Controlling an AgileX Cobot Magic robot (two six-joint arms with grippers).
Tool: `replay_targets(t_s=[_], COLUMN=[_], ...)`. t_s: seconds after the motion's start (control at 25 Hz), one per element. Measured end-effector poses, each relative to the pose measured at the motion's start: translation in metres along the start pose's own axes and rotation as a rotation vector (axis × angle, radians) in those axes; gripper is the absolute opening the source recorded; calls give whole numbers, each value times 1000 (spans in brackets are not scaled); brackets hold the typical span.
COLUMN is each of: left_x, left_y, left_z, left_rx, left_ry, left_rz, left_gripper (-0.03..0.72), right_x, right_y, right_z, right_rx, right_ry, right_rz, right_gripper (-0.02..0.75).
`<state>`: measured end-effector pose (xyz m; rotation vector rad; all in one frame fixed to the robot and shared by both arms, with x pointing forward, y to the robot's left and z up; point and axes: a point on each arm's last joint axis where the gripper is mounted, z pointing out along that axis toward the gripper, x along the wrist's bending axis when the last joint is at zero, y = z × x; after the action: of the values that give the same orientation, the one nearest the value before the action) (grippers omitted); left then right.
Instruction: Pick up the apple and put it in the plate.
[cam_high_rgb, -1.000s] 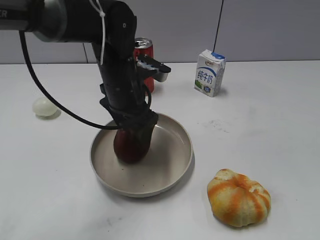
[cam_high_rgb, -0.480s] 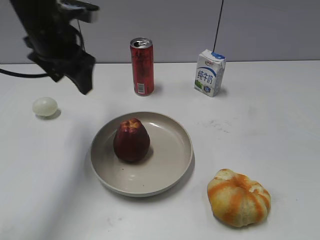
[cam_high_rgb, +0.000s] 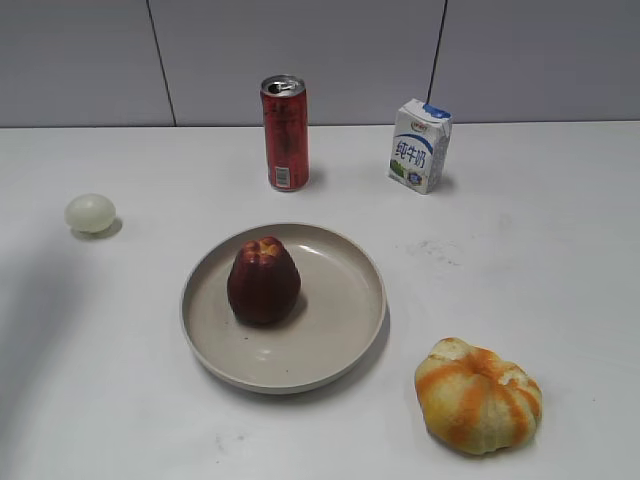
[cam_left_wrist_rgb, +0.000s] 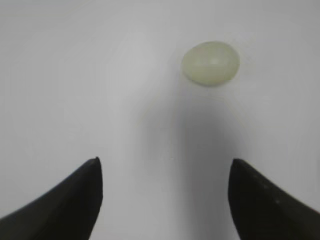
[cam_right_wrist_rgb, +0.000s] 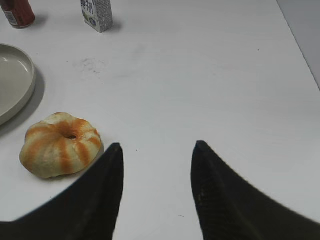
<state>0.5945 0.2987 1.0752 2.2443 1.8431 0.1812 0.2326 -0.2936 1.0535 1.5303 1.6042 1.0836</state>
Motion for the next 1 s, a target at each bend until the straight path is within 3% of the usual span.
replay_targets(t_s=[0.12, 0.4, 0.8, 1.0], left_x=[0, -26, -51, -59], left_y=[-30, -133, -243, -280], left_z=[-6, -20, -35, -31], left_rx=[29, 61, -122, -235], left_ry=[-1, -24, 27, 51], left_rz=[-26, -40, -18, -7], left_gripper=[591, 591, 589, 589], right_x=[0, 0, 0, 0], right_y=[0, 0, 0, 0], right_z=[0, 0, 0, 0], right_rx=[0, 0, 0, 0], right_ry=[0, 0, 0, 0], right_rz=[0, 0, 0, 0], right_gripper=[339, 339, 339, 339])
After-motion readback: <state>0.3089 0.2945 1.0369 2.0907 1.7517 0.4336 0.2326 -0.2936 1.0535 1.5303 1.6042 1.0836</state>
